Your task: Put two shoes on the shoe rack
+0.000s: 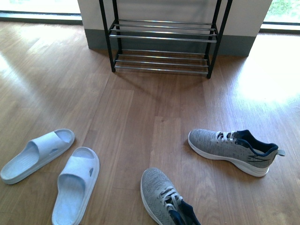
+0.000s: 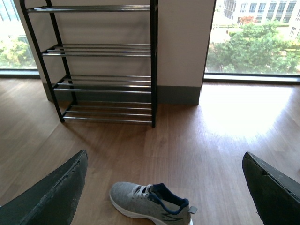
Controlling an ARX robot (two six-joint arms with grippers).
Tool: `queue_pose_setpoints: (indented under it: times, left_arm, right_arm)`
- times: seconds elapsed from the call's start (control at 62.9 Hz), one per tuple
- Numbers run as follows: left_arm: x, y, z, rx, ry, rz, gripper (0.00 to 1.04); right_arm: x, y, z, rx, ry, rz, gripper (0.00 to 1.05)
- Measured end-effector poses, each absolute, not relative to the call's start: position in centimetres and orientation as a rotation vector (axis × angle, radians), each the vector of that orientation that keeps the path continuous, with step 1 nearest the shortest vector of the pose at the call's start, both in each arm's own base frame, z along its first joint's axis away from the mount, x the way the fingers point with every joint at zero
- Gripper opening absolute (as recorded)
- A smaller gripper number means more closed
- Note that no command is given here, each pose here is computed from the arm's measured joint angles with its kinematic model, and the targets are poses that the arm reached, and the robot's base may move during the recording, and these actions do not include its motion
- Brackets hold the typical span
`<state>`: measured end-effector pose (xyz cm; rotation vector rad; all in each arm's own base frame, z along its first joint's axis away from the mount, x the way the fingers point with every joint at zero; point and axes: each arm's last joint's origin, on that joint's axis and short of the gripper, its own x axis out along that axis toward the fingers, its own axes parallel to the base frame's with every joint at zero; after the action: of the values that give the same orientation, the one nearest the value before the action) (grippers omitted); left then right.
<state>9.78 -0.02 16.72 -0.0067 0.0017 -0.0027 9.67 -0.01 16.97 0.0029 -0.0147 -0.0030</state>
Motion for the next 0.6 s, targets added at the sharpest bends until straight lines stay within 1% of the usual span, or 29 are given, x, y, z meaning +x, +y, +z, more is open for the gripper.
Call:
queue_pose_setpoints:
  times: [0.604]
  left_arm:
    - [9.78,-0.02,16.72,-0.007,0.002,-0.003,0.95]
  right_arm:
    - [9.67,-0.01,16.97,0.003,-0.015,-0.003,0.96]
